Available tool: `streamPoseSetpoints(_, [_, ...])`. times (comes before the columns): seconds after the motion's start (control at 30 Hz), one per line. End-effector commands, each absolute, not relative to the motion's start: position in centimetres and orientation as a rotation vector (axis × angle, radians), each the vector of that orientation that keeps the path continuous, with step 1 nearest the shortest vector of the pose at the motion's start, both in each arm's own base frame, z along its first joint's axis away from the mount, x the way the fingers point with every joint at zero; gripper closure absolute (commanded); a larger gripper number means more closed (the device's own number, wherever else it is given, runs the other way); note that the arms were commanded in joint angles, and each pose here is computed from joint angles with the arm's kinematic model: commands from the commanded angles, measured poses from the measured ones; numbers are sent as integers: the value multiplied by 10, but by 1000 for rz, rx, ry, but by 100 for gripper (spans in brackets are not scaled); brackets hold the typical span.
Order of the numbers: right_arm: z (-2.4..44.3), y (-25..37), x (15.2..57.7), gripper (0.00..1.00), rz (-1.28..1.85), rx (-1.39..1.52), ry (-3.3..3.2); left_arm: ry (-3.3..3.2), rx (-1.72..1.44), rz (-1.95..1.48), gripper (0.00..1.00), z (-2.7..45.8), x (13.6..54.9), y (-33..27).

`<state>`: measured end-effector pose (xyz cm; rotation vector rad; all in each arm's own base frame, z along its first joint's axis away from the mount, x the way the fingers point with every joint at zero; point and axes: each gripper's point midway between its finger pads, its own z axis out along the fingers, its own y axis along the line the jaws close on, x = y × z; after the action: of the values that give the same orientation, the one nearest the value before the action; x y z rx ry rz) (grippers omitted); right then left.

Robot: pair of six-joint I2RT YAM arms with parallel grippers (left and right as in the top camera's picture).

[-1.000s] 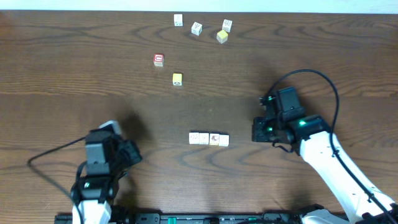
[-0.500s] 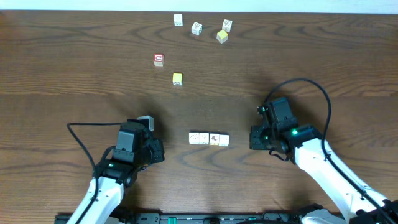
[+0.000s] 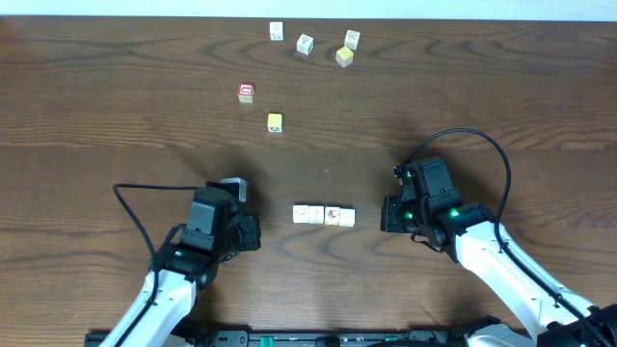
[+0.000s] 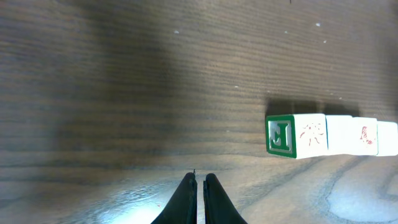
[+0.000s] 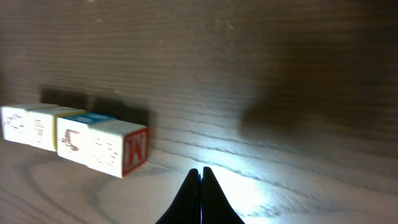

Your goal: Lift 4 blocks

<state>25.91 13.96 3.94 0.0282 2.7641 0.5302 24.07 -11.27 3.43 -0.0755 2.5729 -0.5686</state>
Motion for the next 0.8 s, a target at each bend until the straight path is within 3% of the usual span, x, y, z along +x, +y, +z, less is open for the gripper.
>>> streamPoseSetpoints(0.0, [41,147,255,99,581,20,2765,2589,-44,-543,93,27,242,-113])
streamPoseSetpoints(0.57, [21,150,253,99,581,81,2829,2645,-37,-559,93,2,246,-119])
streamPoseSetpoints(0.77, [19,156,249,99,586,72,2843,2625,62,-651,89,8,244,-132])
